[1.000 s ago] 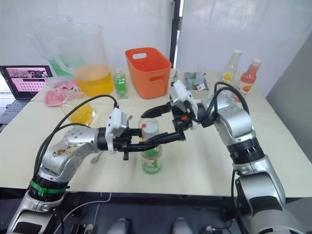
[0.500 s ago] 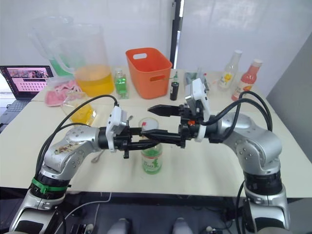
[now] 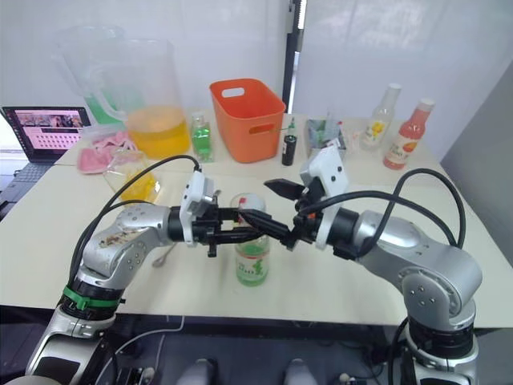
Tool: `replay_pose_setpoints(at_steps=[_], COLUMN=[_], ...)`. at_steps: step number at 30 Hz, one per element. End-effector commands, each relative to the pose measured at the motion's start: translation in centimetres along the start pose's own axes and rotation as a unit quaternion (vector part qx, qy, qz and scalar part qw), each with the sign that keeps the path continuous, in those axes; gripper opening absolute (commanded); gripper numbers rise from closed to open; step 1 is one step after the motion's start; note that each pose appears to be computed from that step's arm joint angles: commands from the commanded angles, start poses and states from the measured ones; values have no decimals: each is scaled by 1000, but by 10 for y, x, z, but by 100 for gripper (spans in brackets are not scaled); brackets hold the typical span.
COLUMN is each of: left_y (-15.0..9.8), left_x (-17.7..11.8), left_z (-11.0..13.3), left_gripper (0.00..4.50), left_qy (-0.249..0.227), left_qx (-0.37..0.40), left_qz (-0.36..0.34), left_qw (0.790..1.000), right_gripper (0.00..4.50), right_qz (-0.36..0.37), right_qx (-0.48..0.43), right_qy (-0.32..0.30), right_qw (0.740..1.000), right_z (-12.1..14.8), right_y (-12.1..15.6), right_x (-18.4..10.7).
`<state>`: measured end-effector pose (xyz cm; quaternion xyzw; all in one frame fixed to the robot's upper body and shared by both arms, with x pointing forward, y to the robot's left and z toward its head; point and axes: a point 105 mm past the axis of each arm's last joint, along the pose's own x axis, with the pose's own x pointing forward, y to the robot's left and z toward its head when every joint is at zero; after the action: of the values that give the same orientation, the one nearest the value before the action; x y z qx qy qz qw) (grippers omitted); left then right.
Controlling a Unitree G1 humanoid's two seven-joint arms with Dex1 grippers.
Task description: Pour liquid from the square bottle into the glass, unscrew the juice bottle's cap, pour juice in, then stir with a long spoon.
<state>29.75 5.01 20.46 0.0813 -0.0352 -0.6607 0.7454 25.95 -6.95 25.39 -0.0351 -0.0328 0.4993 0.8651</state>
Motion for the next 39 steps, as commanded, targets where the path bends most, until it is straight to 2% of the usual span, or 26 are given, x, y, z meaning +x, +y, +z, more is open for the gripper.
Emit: replay_pose_setpoints(at_steps=[1, 7, 10, 14, 15, 22, 29, 39], left_y=[-3, -4, -4, -4, -4, -4, -7, -8], left_x=[6, 5, 5, 4, 4, 1, 1, -6], left_z=[-7, -8, -8, -7, -7, -8, -8, -8], left_gripper=[147, 147, 147, 147, 147, 147, 147, 147], left_qy=[12, 13, 15, 15, 15, 18, 17, 25], left_qx=[-11, -12, -10, -9, -9, -6, -6, -3], left_qz=[-10, -10, -9, -6, -5, 4, 13, 32], left_qw=[1000, 1000, 1000, 1000, 1000, 1000, 1000, 999], right_gripper=[400, 400, 321, 187, 167, 167, 167, 167], right_qz=[1, 0, 2, 14, 17, 45, 171, 297], right_qx=[-9, 4, 6, 8, 8, 7, -31, -76], right_qy=[-11, -11, -11, -13, -14, 1, 56, 73], right_qw=[1000, 1000, 1000, 1000, 1000, 999, 983, 949], right_z=[6, 3, 3, 3, 3, -1, -17, -20], right_y=[6, 7, 7, 10, 10, 13, 12, -8], right_x=[0, 4, 6, 9, 9, 11, 8, 14])
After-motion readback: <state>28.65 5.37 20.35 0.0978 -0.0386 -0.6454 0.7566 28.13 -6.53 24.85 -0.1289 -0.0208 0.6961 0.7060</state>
